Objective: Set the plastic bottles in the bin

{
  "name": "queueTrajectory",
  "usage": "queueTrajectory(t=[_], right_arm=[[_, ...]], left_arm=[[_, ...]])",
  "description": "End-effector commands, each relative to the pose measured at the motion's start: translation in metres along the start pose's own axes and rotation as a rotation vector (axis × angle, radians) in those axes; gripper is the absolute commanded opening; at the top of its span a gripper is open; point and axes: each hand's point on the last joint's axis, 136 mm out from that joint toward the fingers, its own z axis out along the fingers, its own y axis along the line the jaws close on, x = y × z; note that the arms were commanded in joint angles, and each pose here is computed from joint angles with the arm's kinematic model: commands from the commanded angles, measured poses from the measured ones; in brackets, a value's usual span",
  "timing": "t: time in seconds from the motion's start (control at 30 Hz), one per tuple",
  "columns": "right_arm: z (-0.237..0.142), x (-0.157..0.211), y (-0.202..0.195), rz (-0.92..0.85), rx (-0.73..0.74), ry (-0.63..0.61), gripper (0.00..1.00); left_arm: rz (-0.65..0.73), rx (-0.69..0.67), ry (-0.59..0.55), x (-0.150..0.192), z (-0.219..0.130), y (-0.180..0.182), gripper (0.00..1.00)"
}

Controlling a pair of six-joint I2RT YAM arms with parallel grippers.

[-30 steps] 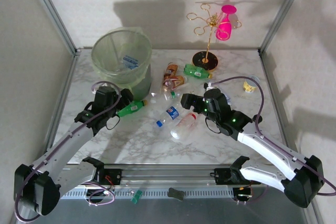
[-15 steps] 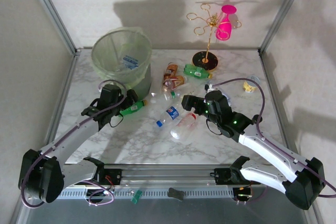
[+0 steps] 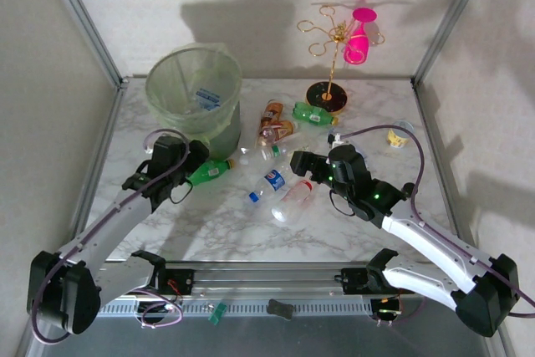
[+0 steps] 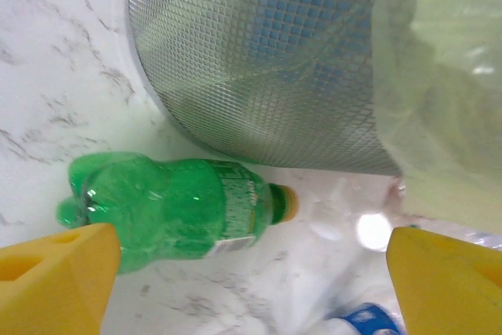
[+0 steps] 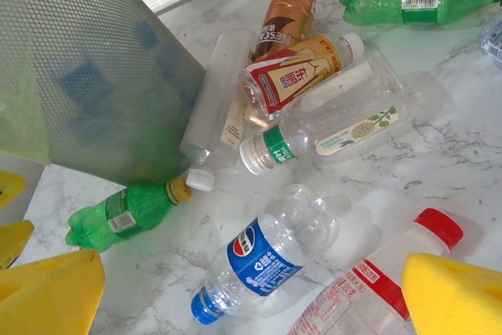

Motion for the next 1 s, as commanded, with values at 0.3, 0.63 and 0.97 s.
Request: queueTrajectory(t=[0.3,0.63,0.97], right_arm=[[0.003,-0.003,-0.002,0.004,0.010,-0.014,0.97],[-0.003,-0.005,-0.004,-0.002,0.020,-0.018,0.97],[-0.004,-0.008,-0.003,-0.014,0.025,-0.023,0.97]], left_arm=[[-0.410,0.022,0.121,0.035,0.016,0.016,0.90],[-0.416,-0.094,0.136,0.043,0.051,0.031,0.93],[-0.381,-0.163,0.103,0.034,0.072,0.036,0.92]])
